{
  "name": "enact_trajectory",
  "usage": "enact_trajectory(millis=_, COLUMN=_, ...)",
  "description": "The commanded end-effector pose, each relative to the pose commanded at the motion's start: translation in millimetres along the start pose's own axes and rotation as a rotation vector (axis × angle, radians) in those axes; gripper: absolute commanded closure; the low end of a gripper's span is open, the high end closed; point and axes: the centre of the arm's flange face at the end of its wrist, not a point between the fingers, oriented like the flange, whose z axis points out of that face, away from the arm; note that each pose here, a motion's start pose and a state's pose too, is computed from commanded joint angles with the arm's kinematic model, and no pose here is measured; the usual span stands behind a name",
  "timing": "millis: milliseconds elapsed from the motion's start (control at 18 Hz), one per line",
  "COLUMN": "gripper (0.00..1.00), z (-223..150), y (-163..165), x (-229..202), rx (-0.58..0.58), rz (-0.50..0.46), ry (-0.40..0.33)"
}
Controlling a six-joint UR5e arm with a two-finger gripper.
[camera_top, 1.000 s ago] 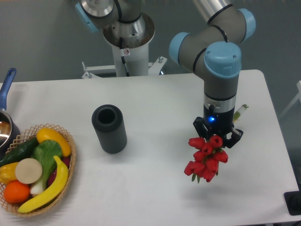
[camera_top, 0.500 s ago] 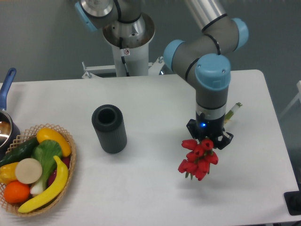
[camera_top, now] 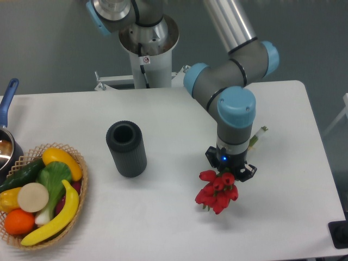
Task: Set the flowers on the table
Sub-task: 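Lower the gripper holding the red tulips toward the table surface, then open the gripper to release the tulips onto the table, then raise the open gripper away from the laid-down tulips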
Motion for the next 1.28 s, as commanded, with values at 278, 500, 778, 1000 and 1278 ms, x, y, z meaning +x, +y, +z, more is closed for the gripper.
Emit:
enact_trajectory(millis=278, gripper=0.08, z=2, y=0, x=-1, rx=-0.002, rz=-0.002, ry=-0.003)
enact_trajectory(millis=500, gripper=0.0, z=-2, y=1, x=0, rx=0.0, rz=0.0, ry=-0.008)
enact_trajectory(millis=778, gripper=0.0, z=-16, y=3, x=2, rx=0.0, rz=0.003, ry=-0.027)
enact_trajectory(millis=1000, gripper=0.0, z=-19, y=9, x=-2, rx=-0.005, rz=-0.003, ry=-0.038)
enact_trajectory(millis=1278, gripper=0.0, z=-12, y=14, x=-37, rx=-0.032, rz=-0.023, ry=-0.078)
